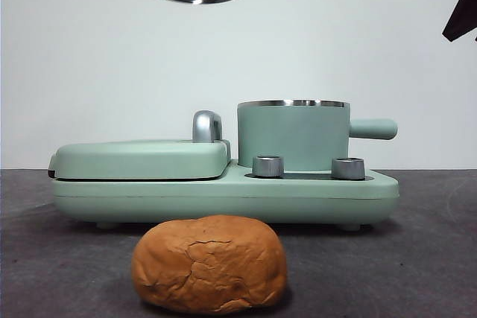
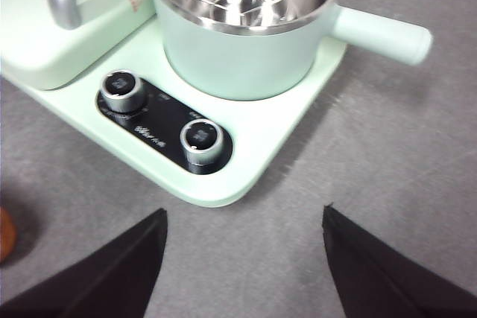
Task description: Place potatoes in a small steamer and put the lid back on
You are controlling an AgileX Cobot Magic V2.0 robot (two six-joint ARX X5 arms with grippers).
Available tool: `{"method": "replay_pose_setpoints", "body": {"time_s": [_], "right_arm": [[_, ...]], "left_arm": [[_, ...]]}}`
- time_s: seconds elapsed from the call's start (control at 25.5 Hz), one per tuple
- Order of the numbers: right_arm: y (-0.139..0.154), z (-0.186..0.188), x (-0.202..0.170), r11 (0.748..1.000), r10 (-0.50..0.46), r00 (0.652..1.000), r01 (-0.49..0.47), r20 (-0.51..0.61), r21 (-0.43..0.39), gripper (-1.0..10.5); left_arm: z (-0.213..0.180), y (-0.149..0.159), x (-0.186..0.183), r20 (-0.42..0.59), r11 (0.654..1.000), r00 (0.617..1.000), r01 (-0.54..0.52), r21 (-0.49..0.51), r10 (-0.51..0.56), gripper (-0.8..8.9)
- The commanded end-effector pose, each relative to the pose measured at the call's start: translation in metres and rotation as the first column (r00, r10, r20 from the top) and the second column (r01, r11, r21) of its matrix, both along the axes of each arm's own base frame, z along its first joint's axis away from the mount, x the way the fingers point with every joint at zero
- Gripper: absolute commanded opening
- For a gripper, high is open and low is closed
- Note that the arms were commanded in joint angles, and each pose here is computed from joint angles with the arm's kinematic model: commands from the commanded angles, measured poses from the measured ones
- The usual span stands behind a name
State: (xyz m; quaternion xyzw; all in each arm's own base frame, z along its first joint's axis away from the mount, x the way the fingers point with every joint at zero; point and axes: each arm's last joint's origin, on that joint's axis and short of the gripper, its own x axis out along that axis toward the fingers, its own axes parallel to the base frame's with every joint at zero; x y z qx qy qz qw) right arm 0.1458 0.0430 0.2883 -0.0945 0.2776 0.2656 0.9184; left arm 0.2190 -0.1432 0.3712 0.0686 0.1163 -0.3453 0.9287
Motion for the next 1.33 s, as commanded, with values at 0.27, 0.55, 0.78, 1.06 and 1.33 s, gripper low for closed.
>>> {"method": "replay_pose_setpoints", "body": {"time_s": [0.27, 0.55, 0.78, 1.06, 1.33], "right_arm": [[0.017, 0.004, -0.003, 0.994, 0.111, 0.994, -0.111, 0.004, 0.004, 3.3], [0.072, -0.010, -0.009, 0.889, 0.443, 0.891, -0.451, -0.096, -0.076, 4.1], [0.117, -0.024, -0.008, 0.775, 0.595, 0.782, -0.620, -0.187, -0.125, 4.2], [0.155, -0.051, -0.007, 0.687, 0.670, 0.699, -0.711, -0.250, -0.150, 4.2], [0.182, -0.078, -0.001, 0.639, 0.696, 0.664, -0.747, -0.273, -0.185, 4.4]], "left_arm": [[-0.011, 0.054, -0.081, -0.053, 0.994, 0.993, -0.106, -0.024, 0.105, 0.17], [-0.010, 0.063, -0.096, -0.062, 0.994, 0.993, -0.106, -0.017, 0.105, 0.17], [-0.010, 0.063, -0.095, -0.063, 0.994, 0.992, -0.106, -0.016, 0.105, 0.17], [-0.010, 0.063, -0.095, -0.061, 0.994, 0.993, -0.106, -0.014, 0.105, 0.17], [-0.010, 0.063, -0.095, -0.061, 0.994, 0.993, -0.106, -0.014, 0.105, 0.17]]}}
